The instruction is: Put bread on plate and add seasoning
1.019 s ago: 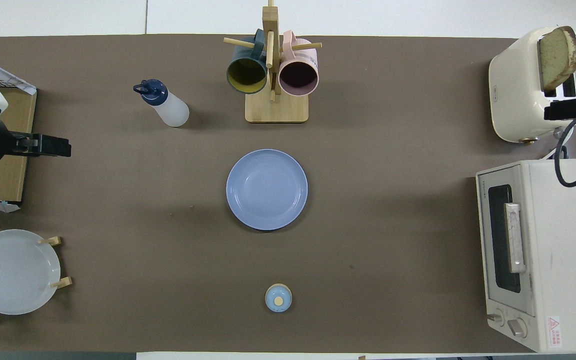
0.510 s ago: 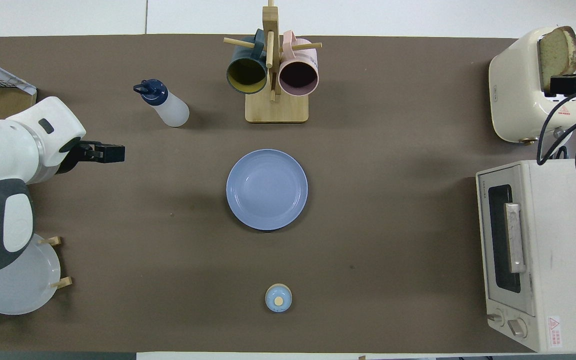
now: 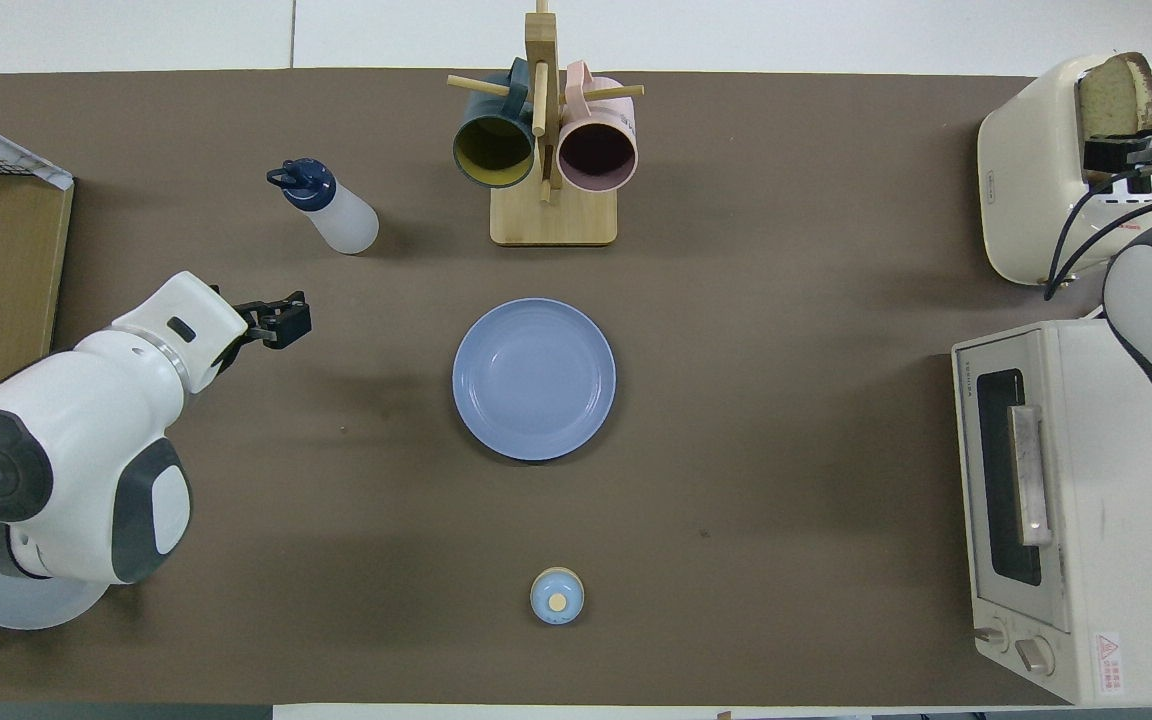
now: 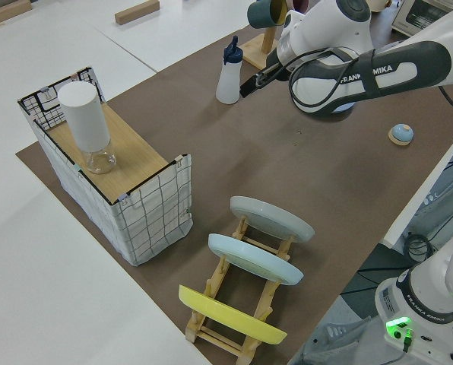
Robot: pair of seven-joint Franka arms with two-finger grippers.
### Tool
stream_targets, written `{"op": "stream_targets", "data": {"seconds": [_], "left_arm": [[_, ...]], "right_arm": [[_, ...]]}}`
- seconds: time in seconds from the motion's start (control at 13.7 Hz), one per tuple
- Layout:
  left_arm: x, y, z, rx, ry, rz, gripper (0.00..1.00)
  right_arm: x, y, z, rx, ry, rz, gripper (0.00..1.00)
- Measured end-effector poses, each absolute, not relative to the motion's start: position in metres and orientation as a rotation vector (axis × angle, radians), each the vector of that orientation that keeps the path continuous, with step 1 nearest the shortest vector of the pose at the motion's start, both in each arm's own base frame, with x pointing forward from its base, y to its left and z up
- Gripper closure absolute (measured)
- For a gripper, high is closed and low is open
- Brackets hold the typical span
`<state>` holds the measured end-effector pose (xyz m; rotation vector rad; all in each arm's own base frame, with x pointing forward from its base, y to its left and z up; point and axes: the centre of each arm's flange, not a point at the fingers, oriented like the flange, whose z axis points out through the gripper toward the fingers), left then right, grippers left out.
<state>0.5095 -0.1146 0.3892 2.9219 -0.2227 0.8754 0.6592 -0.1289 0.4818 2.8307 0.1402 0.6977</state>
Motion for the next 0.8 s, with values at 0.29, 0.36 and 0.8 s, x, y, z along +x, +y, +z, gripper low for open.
{"op": "stream_targets", "data": {"seconds": [0.29,0.36,0.8], "left_arm": [[0.508,-0.123,0.344,2.845,-0.211,1.012,0.00],[0.509,-0.125,0.338,2.835,-0.213,1.026,0.00],[0.506,-0.148,0.290,2.771,-0.155,1.081,0.00]], "right_arm": [[0.660,-0.130,0.485,2.774,0.270,0.672,0.41],[0.660,-0.131,0.487,2.752,0.335,0.660,0.56],[0.664,-0.126,0.495,2.736,0.373,0.675,0.91]]}}
